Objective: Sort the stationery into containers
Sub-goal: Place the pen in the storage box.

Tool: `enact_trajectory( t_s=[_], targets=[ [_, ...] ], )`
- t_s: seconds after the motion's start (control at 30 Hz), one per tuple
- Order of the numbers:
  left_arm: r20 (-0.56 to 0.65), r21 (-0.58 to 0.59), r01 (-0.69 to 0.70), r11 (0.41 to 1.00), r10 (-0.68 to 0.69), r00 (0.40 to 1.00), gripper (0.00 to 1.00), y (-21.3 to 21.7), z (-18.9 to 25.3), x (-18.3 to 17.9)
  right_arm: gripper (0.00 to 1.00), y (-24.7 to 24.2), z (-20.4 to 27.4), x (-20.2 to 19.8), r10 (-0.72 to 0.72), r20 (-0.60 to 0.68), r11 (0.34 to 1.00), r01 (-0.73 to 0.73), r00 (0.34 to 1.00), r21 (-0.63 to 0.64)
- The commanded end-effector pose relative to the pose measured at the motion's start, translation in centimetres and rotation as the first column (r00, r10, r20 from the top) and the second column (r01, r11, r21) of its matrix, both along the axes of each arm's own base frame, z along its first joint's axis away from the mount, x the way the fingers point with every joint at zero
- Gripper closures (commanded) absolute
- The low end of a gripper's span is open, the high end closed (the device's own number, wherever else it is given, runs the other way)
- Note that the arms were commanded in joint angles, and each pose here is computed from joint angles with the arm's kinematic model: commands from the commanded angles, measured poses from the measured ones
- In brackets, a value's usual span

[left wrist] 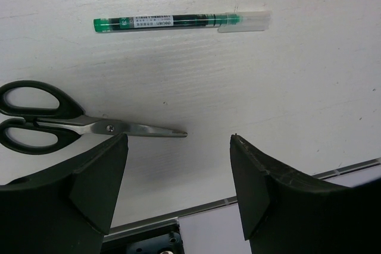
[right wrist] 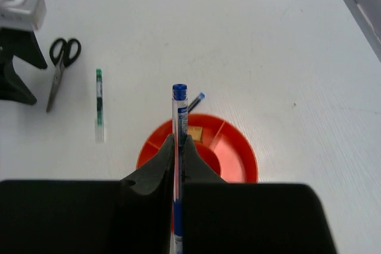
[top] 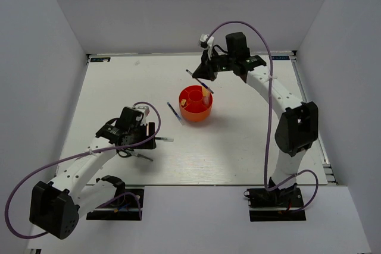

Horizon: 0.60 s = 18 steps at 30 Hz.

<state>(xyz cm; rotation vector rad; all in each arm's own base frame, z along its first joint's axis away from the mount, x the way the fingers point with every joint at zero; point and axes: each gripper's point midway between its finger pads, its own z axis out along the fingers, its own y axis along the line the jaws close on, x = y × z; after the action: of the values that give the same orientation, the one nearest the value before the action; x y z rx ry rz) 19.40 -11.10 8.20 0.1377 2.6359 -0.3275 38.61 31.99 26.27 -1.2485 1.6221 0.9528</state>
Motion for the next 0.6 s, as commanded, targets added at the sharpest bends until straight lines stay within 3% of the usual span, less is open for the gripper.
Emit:
enact_trajectory(
  t_s=[0.0, 0.07, 0.1, 0.27, 0.57],
  targets=[
    [0.0, 0.015, 0.001, 1.0, -0.001, 1.0, 0.21, 0.3, -0.2, 0.1, 1.0, 2.6, 3.4, 1.6, 0.029, 0.053, 0.987, -0.036, 0.998, 0.154],
    [-0.007, 0.02, -0.001, 1.0, 0.001, 1.0, 0.21, 0.4, -0.3, 0.1, 1.0, 3.2, 3.5, 1.9, 0.034, 0.015, 0.981, -0.036, 0.999, 0.192],
    [-0.013, 0.021, 0.001, 1.0, -0.001, 1.0, 0.21, 0.3, -0.4, 0.1, 1.0, 3.7, 4.9, 3.1, 0.026, 0.086, 0.971, -0.046, 0.996, 0.233],
    [-0.032, 0.043, -0.005, 0.999, 0.006, 0.999, 0.21, 0.6, -0.9, 0.0, 1.0, 5.1, 5.3, 5.2, 0.03, 0.073, 0.945, -0.052, 0.997, 0.324],
    [-0.038, 0.055, -0.016, 0.998, 0.018, 0.999, 0.22, 0.8, -1.2, 0.1, 1.0, 6.3, 2.2, 7.4, 0.031, 0.058, 0.902, -0.053, 0.998, 0.429]
  ],
)
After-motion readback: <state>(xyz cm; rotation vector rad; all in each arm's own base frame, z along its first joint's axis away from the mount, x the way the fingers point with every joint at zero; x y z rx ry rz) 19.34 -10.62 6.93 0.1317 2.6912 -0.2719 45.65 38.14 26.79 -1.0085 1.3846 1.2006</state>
